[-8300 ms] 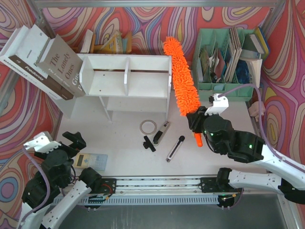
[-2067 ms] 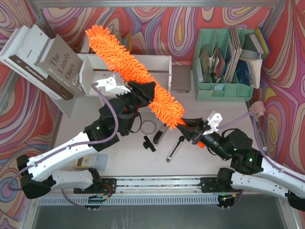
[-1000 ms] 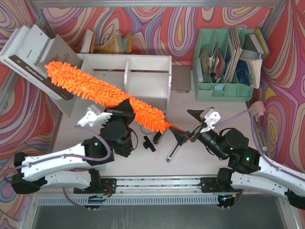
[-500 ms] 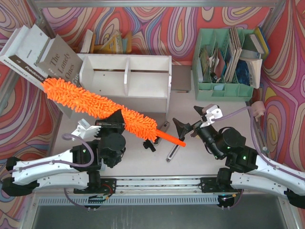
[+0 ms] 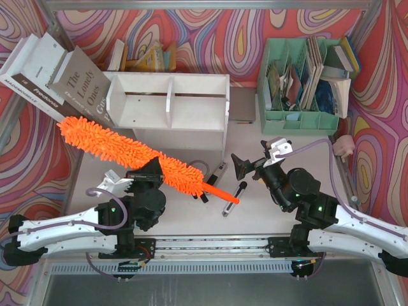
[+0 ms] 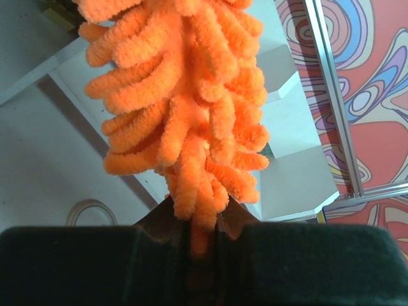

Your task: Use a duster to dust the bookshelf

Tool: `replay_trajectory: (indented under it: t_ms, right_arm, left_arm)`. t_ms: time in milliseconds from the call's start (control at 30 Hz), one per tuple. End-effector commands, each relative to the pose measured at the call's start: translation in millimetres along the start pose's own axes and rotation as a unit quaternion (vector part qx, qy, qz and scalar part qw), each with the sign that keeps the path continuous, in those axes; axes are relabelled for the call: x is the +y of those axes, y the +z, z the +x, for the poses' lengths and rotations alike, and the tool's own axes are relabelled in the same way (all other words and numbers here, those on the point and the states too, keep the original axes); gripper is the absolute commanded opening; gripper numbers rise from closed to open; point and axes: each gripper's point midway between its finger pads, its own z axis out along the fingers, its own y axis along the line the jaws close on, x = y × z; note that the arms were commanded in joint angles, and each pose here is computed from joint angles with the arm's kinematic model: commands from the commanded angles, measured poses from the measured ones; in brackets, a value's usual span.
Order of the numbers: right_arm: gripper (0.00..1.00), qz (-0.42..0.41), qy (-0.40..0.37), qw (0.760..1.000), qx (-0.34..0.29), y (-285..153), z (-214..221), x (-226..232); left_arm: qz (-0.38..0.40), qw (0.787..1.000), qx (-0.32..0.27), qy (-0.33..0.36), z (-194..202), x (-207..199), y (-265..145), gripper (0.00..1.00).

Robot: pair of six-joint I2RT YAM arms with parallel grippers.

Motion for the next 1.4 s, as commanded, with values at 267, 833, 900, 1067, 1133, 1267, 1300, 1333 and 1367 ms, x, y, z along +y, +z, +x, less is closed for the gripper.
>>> replay_trajectory:
  t_ms: [267, 833, 900, 1067, 1133, 1267, 1300, 1333, 1367]
  right_arm:
    - [0.99, 0.015, 0.007, 1.0, -0.011, 3, -9, -4]
    - [0.99, 0.01, -0.008, 1.0, 0.005, 11, 1, 4]
    - [0.99, 0.011, -0.01, 1.0, 0.007, 11, 2, 5]
    - [0.99, 0.01, -0.012, 1.0, 0.01, 12, 4, 6]
    - [0.99, 0.011, -0.013, 1.0, 0.01, 12, 5, 6]
    - [0.99, 0.011, -0.013, 1.0, 0.011, 12, 5, 6]
    - [0.99, 0.011, -0.015, 1.0, 0.012, 13, 6, 6]
    - [0.99, 0.011, -0.013, 1.0, 0.012, 13, 6, 6]
    - [0.99, 0.012, -0.014, 1.0, 0.013, 13, 6, 6]
  left_arm:
    - [-0.02, 0.993, -0.118, -0.023, -31, 43, 8, 0.0]
    - [-0.021, 0.99, -0.134, -0.025, -15, 104, 12, 0.0]
    - [-0.022, 0.991, -0.134, -0.019, -15, 109, 12, 0.0]
    - [-0.024, 0.992, -0.122, -0.028, -9, 124, 15, 0.0]
    - [-0.024, 0.992, -0.12, -0.024, -7, 130, 15, 0.0]
    - [-0.022, 0.993, -0.114, -0.032, -4, 138, 17, 0.0]
    - [-0.022, 0.993, -0.109, -0.041, -3, 141, 18, 0.0]
    - [-0.026, 0.994, -0.101, -0.045, -1, 148, 19, 0.0]
    - [-0.035, 0.994, -0.091, -0.053, 2, 155, 21, 0.0]
